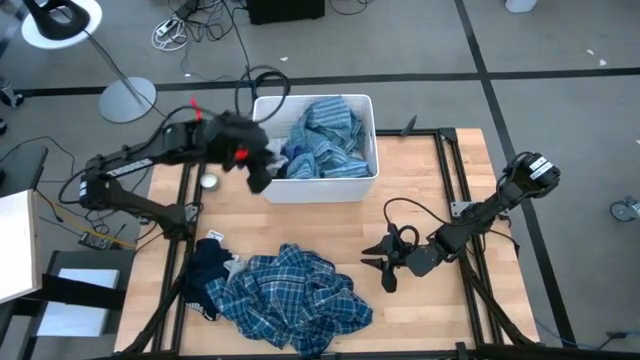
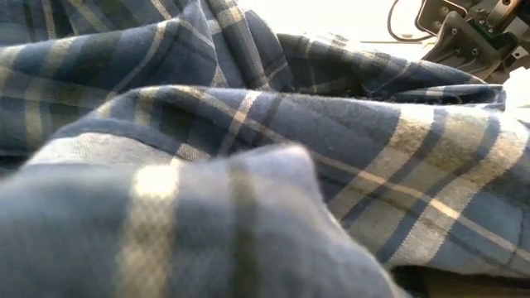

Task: Sort clothes
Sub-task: Put the gray sock into the white laundry bin

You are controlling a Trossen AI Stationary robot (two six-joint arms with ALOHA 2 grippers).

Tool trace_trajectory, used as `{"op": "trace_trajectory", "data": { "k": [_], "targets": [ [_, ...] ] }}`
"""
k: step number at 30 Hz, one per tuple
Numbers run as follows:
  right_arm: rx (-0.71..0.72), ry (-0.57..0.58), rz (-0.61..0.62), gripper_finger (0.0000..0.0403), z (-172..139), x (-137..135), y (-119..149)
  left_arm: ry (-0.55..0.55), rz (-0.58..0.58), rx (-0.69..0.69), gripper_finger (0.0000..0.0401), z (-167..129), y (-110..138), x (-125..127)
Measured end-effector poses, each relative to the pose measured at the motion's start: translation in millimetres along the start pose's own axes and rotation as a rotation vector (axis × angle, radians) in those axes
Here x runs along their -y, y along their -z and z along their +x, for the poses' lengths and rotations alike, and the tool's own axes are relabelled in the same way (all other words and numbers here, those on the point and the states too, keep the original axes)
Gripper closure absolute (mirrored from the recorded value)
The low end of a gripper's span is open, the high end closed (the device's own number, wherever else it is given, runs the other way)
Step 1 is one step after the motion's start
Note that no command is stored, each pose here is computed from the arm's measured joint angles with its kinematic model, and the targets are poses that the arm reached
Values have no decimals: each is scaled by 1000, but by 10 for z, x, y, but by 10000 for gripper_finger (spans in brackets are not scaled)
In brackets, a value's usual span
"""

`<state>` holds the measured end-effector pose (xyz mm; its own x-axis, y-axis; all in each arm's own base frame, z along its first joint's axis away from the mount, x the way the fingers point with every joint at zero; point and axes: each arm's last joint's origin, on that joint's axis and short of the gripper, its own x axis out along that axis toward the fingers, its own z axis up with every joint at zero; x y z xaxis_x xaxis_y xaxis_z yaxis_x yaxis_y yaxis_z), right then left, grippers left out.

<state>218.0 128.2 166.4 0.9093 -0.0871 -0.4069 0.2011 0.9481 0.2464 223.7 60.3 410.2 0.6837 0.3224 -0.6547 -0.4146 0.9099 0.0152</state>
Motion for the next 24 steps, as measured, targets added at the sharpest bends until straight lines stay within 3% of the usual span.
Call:
{"op": "trace_trajectory", "data": {
  "k": [5,9,17,24],
  "targets": [
    [-1,1,-2,288,0,1,2,69,-36,15,313,-215,282,244],
    [-4,3,-4,288,0,3,4,105,-119,-21,313,-265,673,398],
    [-5,5,-5,288,1,6,5,115,-266,-208,313,-54,1503,683],
    [-4,5,-5,288,2,6,4,126,-342,-385,313,83,1951,889]
  ]
}}
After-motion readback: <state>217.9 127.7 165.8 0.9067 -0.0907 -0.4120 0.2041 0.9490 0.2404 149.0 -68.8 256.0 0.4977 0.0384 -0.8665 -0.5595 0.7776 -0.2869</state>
